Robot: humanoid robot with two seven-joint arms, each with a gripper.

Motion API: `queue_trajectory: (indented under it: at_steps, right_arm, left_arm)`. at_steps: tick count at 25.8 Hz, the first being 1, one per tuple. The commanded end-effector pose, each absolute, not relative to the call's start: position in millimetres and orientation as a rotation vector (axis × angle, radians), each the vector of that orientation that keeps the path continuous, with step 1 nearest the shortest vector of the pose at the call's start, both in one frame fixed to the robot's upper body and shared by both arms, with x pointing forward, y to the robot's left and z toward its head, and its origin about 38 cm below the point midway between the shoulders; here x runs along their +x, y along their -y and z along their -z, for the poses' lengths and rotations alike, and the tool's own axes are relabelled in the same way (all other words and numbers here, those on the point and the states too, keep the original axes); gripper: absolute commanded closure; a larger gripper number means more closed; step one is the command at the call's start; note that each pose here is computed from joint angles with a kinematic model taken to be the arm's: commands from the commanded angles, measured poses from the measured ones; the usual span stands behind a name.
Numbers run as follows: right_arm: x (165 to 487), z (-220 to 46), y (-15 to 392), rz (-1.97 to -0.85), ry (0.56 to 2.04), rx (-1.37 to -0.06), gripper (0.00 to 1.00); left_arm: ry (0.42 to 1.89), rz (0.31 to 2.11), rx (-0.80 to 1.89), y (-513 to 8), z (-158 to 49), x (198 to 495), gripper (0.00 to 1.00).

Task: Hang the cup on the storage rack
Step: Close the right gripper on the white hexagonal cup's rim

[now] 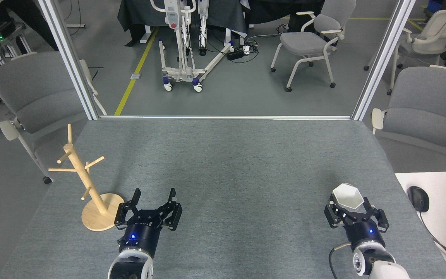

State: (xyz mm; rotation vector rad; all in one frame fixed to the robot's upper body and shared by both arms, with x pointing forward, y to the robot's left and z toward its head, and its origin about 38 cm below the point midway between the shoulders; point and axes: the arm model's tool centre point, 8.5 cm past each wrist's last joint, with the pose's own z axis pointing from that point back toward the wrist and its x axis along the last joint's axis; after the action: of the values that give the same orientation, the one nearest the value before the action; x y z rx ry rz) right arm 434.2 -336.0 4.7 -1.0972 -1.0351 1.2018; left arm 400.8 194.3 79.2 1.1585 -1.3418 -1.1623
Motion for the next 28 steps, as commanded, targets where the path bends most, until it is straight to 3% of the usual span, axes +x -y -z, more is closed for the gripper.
queue_trajectory:
  at_steps: [1,28]
  right_arm:
    - [438.0,-3.9,334.5,-1.207,1.030,-1.092,0.01]
    - [457.7,-4.6,333.8,-1.213,1.005,-1.070,0.01]
  left_arm:
    - [1.337,1.162,1.159,-196.2,-78.6,400.9,0.01]
    - [1.324,1.178,1.146,-196.7,-71.9,404.2,0.01]
